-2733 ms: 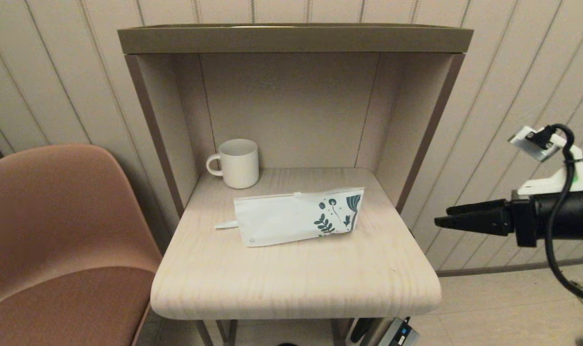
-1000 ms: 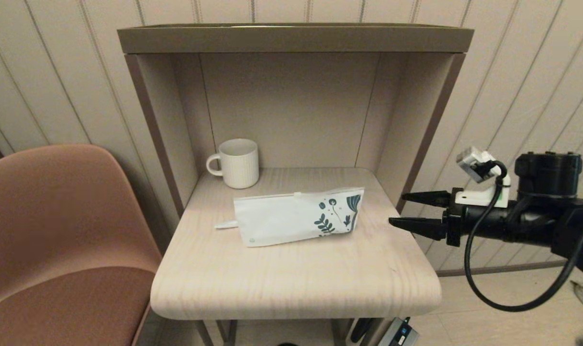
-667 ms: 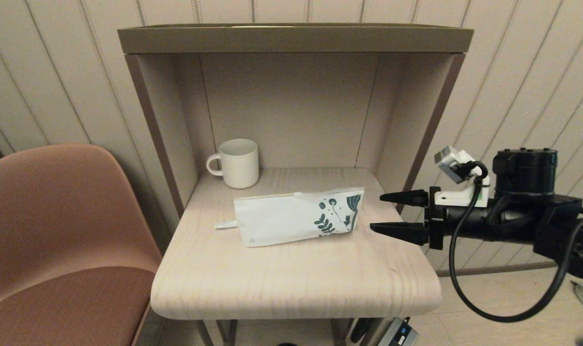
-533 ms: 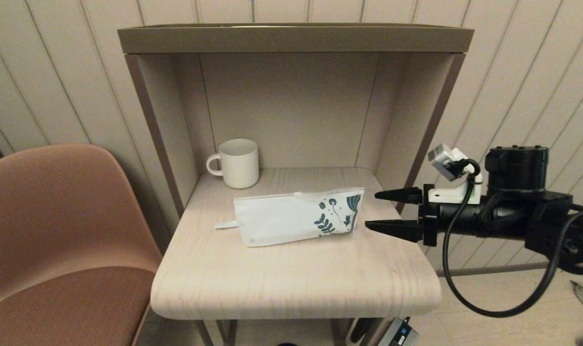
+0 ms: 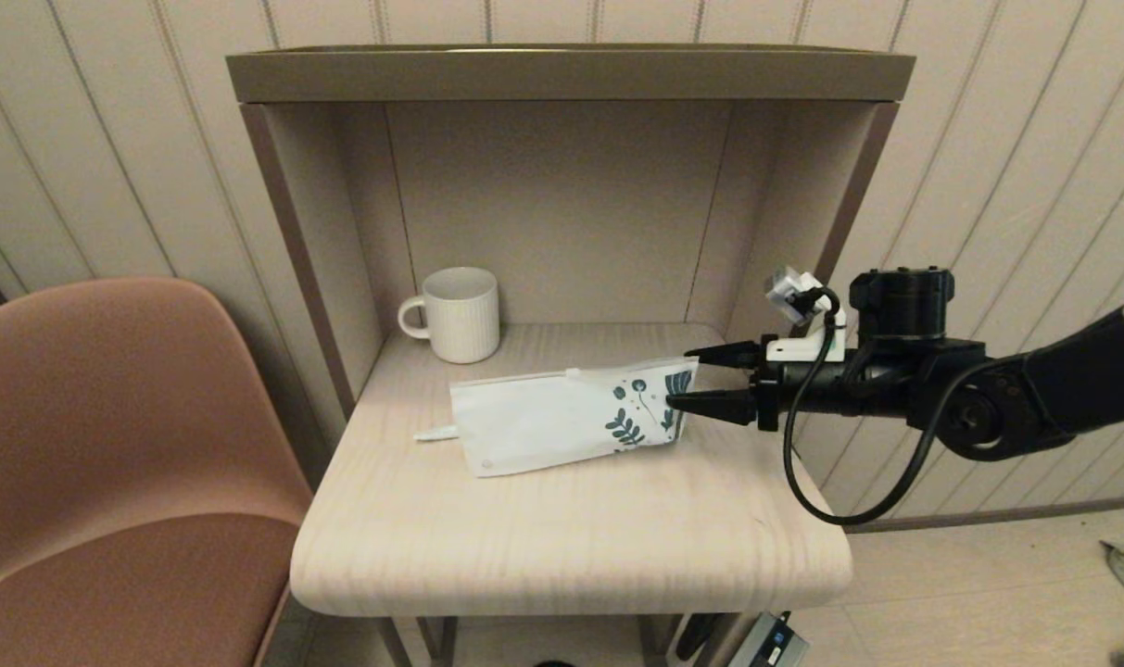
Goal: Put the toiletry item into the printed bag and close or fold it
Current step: Pick up the storage bag
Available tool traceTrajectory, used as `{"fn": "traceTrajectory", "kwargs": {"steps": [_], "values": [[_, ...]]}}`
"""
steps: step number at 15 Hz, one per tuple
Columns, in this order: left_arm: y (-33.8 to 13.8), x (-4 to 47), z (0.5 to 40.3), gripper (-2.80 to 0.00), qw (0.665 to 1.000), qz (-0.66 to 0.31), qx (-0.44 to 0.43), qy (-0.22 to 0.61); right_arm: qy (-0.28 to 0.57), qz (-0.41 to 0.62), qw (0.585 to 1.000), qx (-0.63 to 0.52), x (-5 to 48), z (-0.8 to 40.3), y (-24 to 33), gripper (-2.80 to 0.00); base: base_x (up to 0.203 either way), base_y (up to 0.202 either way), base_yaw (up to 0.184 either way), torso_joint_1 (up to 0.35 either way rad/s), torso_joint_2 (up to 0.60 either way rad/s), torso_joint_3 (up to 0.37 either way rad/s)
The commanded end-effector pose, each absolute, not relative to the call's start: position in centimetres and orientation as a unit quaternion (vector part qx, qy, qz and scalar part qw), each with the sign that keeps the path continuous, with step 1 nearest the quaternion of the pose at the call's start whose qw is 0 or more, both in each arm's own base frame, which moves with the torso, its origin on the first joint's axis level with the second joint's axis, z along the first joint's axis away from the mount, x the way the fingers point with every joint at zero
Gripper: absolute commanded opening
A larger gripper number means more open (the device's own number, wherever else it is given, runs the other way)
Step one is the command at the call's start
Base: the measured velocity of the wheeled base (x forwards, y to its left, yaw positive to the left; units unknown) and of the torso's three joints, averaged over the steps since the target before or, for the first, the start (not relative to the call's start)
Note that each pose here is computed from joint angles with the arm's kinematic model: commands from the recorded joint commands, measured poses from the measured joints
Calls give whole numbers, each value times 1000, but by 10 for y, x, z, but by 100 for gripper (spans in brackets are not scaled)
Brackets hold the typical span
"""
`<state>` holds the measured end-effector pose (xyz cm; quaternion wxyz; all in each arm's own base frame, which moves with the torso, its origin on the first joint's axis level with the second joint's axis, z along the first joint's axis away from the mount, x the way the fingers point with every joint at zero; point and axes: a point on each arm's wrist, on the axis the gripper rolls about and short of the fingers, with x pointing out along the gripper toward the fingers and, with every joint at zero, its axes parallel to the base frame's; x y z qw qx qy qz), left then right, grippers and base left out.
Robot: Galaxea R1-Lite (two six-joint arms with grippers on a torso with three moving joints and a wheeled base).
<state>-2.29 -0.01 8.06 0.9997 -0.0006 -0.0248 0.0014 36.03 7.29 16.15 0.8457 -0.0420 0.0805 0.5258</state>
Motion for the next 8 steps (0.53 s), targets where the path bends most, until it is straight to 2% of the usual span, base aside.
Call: {"fn": "traceTrajectory", "kwargs": {"steps": [1, 8], "values": [[0, -23, 81, -280, 1000, 2, -1, -25, 87, 544, 833, -38, 365, 152, 83, 0, 0, 0, 0, 0, 0, 0], [0, -23, 81, -280, 1000, 2, -1, -25, 73, 600, 796, -33, 340, 163, 97, 0, 0, 0, 0, 0, 0, 0]]}}
